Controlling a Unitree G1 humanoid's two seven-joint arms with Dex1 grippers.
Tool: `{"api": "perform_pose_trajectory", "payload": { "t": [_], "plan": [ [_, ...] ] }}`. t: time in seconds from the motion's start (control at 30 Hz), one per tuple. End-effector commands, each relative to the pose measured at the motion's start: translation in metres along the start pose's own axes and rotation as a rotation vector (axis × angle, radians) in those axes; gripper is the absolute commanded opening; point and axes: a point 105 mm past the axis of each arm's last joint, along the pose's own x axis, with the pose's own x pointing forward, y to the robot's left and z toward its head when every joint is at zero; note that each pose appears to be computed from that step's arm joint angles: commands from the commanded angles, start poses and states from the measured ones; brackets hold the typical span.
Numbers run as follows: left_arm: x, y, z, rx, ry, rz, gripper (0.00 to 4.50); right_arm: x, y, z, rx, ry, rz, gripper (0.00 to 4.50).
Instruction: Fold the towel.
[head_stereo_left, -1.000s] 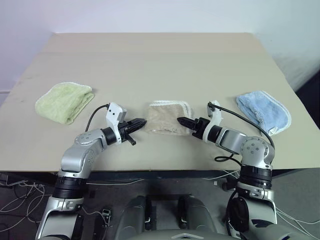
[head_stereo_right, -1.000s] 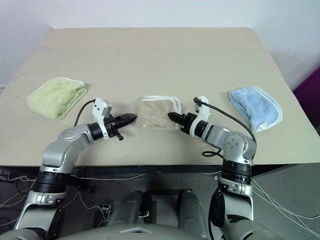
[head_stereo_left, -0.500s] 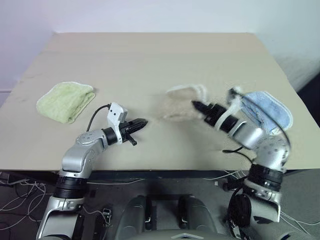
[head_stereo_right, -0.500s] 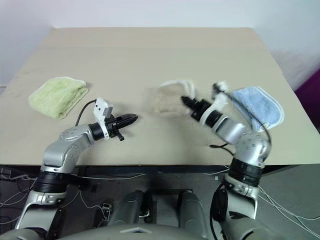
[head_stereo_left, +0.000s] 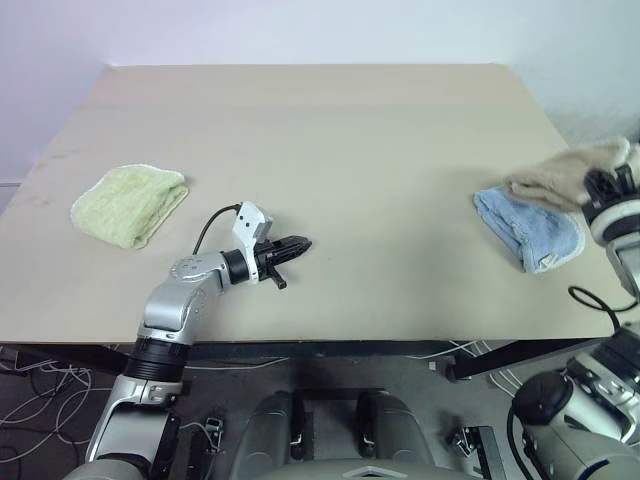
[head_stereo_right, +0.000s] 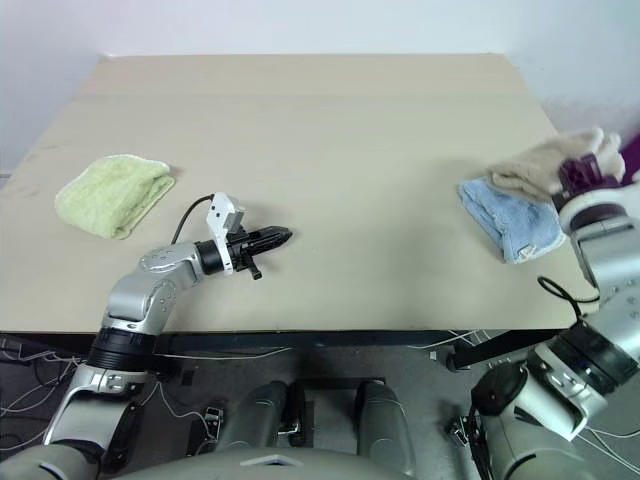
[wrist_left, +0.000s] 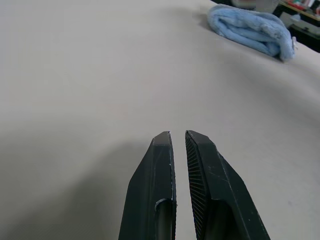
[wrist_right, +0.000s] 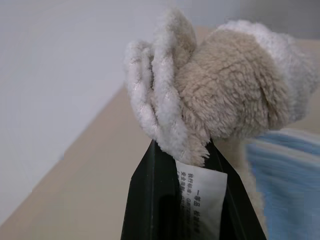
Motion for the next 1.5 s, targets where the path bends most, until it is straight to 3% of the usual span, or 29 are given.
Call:
{"api": "perform_pose_trajectory", "payload": {
  "t": [0.03, 0.2, 0.63, 1.07, 1.5],
  "plan": [
    [0.005, -0.005, 0.009, 0.040, -0.025, -0.031, 0.47, -0.003, -0.020, -0.013, 0.061, 0.029, -0.076, 0.01],
    [0.008, -0.006, 0.009, 0.041, -0.025, -0.037, 0.47, -0.004, -0.030, -0.026, 0.087, 0.059, -0.123, 0.01],
    [0.009, -0.008, 0.004, 0.046, -0.014, -0.040, 0.47, 0.002, -0.016, -0.019, 0.127, 0.030, -0.076, 0.01],
    [0.009, -0.014, 0.001, 0.033, -0.014, -0.056, 0.47, -0.004, -0.014, -0.012, 0.110, -0.014, -0.083, 4.48],
    [0.017, -0.020, -0.003, 0.021, -0.001, -0.107, 0.47, -0.024, -0.028, 0.041, 0.028, -0.292, -0.177, 4.48]
  ]
}}
